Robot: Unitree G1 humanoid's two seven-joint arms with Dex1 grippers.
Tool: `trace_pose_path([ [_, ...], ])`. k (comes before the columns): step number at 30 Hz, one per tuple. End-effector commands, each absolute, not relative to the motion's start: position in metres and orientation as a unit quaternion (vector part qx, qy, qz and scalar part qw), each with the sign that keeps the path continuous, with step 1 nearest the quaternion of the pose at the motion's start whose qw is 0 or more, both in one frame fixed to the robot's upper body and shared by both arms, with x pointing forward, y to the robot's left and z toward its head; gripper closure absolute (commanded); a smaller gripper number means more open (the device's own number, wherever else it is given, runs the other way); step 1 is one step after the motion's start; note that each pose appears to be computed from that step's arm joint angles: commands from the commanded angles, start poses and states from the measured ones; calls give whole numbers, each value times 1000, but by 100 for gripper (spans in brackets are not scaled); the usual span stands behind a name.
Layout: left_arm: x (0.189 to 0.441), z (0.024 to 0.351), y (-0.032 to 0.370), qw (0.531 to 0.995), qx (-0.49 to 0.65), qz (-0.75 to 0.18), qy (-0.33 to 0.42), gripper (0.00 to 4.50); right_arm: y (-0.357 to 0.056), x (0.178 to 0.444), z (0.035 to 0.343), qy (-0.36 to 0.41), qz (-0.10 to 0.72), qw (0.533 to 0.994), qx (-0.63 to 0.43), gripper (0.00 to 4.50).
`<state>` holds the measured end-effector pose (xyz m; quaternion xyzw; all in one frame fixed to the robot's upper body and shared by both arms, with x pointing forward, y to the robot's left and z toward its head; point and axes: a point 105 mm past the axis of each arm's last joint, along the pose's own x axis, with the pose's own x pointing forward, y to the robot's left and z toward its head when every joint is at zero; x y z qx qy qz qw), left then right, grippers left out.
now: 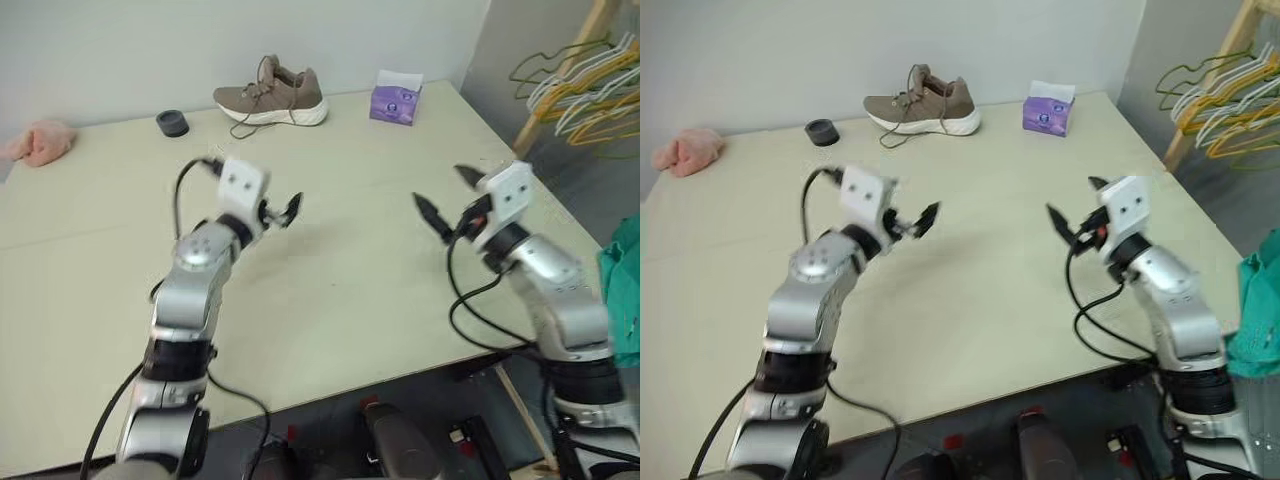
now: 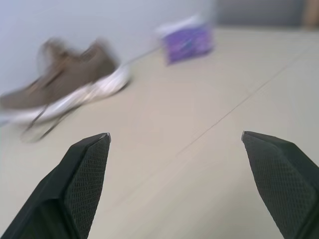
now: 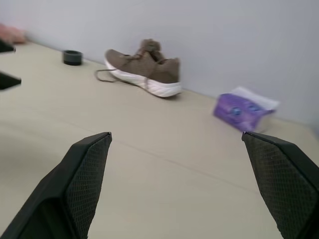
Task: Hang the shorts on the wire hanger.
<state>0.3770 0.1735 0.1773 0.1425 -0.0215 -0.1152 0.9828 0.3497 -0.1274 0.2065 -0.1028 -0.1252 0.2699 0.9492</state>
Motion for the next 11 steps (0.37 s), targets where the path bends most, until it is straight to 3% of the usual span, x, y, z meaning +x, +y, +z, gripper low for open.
trace_pose_path([
  [1,362,183,205,987,148,-22,-49,0,-104,348,187,-114,295,946,-71,3],
  [5,344,143,242,993,94,66,0,0,-73,357,150,-78,307,948,-33,3],
  [11,344,147,241,995,80,54,-16,0,-65,363,141,-76,324,942,-38,3],
])
